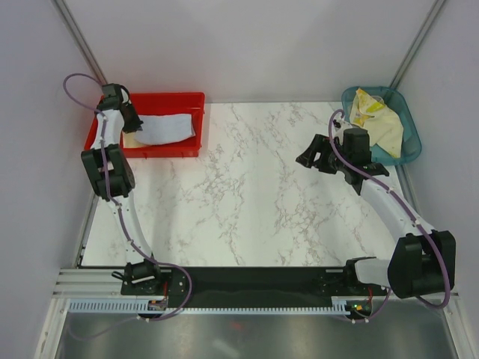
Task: Fold and stack the towels
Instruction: Neatly place the folded towel into the bin
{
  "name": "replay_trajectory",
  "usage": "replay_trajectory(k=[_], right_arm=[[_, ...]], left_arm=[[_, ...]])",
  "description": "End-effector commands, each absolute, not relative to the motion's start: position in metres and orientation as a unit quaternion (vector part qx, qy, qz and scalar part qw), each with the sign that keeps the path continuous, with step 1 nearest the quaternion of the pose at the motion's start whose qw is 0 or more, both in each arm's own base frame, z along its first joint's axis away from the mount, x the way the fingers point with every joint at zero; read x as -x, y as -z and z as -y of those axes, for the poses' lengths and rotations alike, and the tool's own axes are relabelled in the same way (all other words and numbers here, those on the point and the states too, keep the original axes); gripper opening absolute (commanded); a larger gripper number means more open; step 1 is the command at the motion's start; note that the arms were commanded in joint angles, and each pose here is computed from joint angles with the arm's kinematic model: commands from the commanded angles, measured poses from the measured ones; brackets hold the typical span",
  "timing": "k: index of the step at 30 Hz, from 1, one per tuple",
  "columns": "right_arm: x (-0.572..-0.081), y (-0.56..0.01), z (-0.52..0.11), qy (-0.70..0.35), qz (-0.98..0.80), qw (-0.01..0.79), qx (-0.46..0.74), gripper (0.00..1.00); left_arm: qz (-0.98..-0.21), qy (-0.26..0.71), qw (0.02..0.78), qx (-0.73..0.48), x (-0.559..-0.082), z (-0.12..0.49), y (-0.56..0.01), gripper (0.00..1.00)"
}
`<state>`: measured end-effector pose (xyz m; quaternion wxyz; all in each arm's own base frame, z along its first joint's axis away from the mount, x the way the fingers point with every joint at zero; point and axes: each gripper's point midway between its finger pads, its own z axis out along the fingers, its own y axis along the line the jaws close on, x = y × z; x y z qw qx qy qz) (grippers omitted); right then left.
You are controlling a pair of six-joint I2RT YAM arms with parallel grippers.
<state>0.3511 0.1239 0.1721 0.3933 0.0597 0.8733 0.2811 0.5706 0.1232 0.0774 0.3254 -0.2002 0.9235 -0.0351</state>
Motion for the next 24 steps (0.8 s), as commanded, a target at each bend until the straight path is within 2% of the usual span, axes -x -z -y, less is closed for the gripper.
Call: replay_trajectory(k=[1,7,9,10,11,12,17,24], right_arm=[[-0.364,-0.184,-0.126,-0.282,-0.861,0.419,-0.056,0.78],[-0.366,-0.179,-0.127,-0.281,-0.864,0.416,-0.054,0.78],[-0.366,-0.176,-0.128,-0.281,-0.865,0.413,-0.051,0.78],[-0.366,-0.175,-0.128,-0.28,-0.865,0.412,-0.051,0.78],[-0.367,-0.173,-0.127,-0.277,-0.867,0.411,-0.049,0.78],[-0.367,-0.172,-0.127,-0.276,-0.867,0.411,-0.048,0.78],[-0.368,-0.168,-0.127,-0.273,-0.87,0.408,-0.048,0.78],[-0.369,-0.167,-0.129,-0.277,-0.87,0.406,-0.051,0.78]], left_arm=[[-0.891,-0.008,0.409,0.194,-0.577,-0.143,-0.155,0.02],[-0.893,-0.004,0.379,0.242,-0.563,-0.166,-0.115,0.02],[-0.898,-0.014,0.363,0.249,-0.56,-0.171,-0.099,0.16],[-0.901,-0.026,0.352,0.251,-0.557,-0.175,-0.088,0.25],[-0.904,-0.032,0.347,0.249,-0.556,-0.176,-0.084,0.44],[-0.903,-0.046,0.344,0.253,-0.554,-0.181,-0.082,0.48],[-0.893,-0.083,0.362,0.254,-0.555,-0.195,-0.103,0.58],[-0.872,-0.106,0.41,0.245,-0.559,-0.195,-0.16,0.6]])
